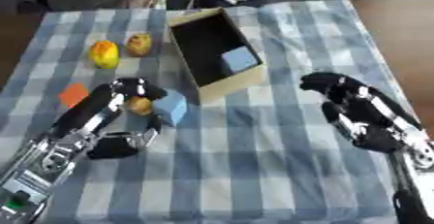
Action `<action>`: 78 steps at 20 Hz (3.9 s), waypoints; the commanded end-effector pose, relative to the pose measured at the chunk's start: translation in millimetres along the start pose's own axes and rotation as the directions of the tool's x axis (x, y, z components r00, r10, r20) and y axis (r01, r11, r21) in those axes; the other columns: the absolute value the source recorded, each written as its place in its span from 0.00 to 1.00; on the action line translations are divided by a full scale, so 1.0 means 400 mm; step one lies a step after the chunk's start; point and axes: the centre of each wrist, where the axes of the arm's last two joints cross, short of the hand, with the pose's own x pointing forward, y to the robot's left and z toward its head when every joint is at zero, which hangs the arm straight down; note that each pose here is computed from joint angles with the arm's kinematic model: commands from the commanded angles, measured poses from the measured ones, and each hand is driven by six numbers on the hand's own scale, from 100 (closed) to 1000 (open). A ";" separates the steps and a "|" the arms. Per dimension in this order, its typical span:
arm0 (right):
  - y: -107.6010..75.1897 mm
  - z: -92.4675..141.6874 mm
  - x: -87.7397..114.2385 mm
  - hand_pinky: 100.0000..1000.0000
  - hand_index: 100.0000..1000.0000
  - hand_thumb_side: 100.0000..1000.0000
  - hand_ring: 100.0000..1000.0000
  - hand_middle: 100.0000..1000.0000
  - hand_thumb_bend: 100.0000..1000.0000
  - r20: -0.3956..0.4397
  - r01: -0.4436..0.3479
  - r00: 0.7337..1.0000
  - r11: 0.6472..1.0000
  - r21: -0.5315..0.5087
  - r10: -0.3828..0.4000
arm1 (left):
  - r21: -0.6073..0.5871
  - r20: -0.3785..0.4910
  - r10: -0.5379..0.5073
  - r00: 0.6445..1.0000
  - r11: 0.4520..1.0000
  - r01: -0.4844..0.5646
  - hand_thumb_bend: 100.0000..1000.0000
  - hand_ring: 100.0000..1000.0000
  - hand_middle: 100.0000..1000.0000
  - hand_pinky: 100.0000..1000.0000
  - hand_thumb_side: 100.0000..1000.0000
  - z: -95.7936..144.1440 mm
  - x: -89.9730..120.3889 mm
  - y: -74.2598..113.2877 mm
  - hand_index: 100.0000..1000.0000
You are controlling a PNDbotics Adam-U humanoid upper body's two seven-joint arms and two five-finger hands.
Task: Pick up objects on the table and place them in the box.
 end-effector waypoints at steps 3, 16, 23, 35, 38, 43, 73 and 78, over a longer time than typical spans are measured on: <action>-0.010 -0.004 0.012 1.00 0.88 0.36 0.86 0.84 0.00 0.009 -0.022 1.000 1.000 0.011 0.022 | -0.156 0.057 -0.233 0.971 0.958 0.240 0.18 0.68 0.67 0.74 0.24 0.018 -0.025 0.087 0.80; -0.001 -0.011 0.011 1.00 0.88 0.36 0.86 0.84 0.00 0.020 -0.008 1.000 1.000 0.018 0.008 | -0.387 0.094 -0.467 0.879 0.796 0.465 0.33 0.72 0.73 0.76 0.23 0.005 0.012 0.241 0.85; 0.002 -0.012 0.010 1.00 0.88 0.36 0.86 0.84 0.00 0.021 -0.004 1.000 1.000 0.021 0.004 | -0.457 0.078 -0.477 0.875 0.763 0.457 0.38 0.75 0.76 0.78 0.26 -0.040 -0.004 0.237 0.87; 0.005 -0.015 0.009 1.00 0.88 0.36 0.86 0.84 0.00 0.025 0.001 1.000 1.000 0.025 -0.002 | -0.483 0.001 -0.494 0.869 0.761 0.433 0.43 0.78 0.81 0.81 0.29 -0.115 -0.105 0.184 0.90; 0.005 -0.016 0.009 1.00 0.88 0.36 0.86 0.84 0.00 0.026 0.002 1.000 1.000 0.026 -0.003 | -0.463 -0.012 -0.499 0.867 0.771 0.437 0.42 0.78 0.81 0.81 0.30 -0.129 -0.121 0.176 0.91; 0.006 -0.017 0.009 1.00 0.88 0.36 0.86 0.84 0.00 0.026 0.004 1.000 1.000 0.028 -0.004 | -0.446 -0.019 -0.486 0.874 0.786 0.427 0.41 0.78 0.81 0.81 0.31 -0.150 -0.136 0.162 0.91; 0.010 -0.015 0.006 1.00 0.88 0.35 0.86 0.84 0.00 0.022 0.010 1.000 0.999 0.035 -0.010 | -0.433 0.053 -0.447 0.893 0.795 0.424 0.28 0.54 0.50 0.69 0.08 -0.176 -0.110 0.192 0.68; 0.009 -0.014 0.006 1.00 0.88 0.35 0.86 0.84 0.00 0.020 0.009 1.000 0.999 0.034 -0.010 | -0.355 0.080 -0.490 0.868 0.800 0.485 0.30 0.56 0.51 0.70 0.08 -0.152 -0.042 0.290 0.69</action>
